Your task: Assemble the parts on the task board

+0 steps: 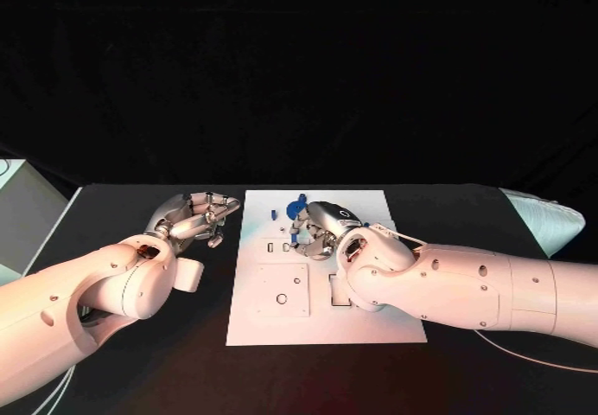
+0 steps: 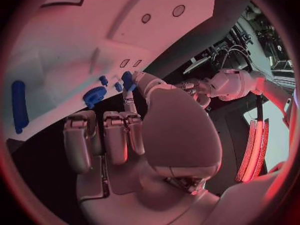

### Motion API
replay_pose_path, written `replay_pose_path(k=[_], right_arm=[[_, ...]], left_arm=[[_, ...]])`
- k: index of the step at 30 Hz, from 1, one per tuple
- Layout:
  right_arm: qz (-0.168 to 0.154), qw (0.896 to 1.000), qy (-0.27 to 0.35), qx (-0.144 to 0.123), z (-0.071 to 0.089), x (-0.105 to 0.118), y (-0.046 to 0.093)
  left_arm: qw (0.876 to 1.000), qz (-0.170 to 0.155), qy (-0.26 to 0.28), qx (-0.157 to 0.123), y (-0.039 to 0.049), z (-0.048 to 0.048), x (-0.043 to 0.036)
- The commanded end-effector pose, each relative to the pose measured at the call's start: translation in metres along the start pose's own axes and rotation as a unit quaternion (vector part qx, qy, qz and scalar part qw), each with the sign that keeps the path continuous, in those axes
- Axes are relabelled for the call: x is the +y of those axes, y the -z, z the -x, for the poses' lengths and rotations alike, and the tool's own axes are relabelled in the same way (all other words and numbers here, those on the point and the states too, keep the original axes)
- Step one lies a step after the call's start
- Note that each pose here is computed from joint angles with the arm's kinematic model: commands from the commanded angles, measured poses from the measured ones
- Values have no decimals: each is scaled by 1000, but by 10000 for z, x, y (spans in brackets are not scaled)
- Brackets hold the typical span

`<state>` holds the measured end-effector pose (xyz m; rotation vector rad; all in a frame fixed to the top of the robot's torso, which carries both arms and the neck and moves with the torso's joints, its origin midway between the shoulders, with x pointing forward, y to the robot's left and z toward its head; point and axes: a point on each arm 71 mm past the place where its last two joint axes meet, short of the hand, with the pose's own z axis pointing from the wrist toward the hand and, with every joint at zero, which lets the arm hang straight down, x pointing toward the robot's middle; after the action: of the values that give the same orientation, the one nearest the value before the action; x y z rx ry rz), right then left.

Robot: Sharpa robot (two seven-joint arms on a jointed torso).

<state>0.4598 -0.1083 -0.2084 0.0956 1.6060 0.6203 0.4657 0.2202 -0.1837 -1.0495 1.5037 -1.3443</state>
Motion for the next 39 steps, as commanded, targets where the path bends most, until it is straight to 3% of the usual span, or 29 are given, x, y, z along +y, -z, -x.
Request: replay_pose_path(k=[1,39], right_arm=[[5,1000,10,-23,0,13,-6],[-5,1000,24,-16,-255,-41,-65]], left_arm=[[1000,0,-2,19,0,-37,-6],[1000,4,-3,25,-4,-26,9]])
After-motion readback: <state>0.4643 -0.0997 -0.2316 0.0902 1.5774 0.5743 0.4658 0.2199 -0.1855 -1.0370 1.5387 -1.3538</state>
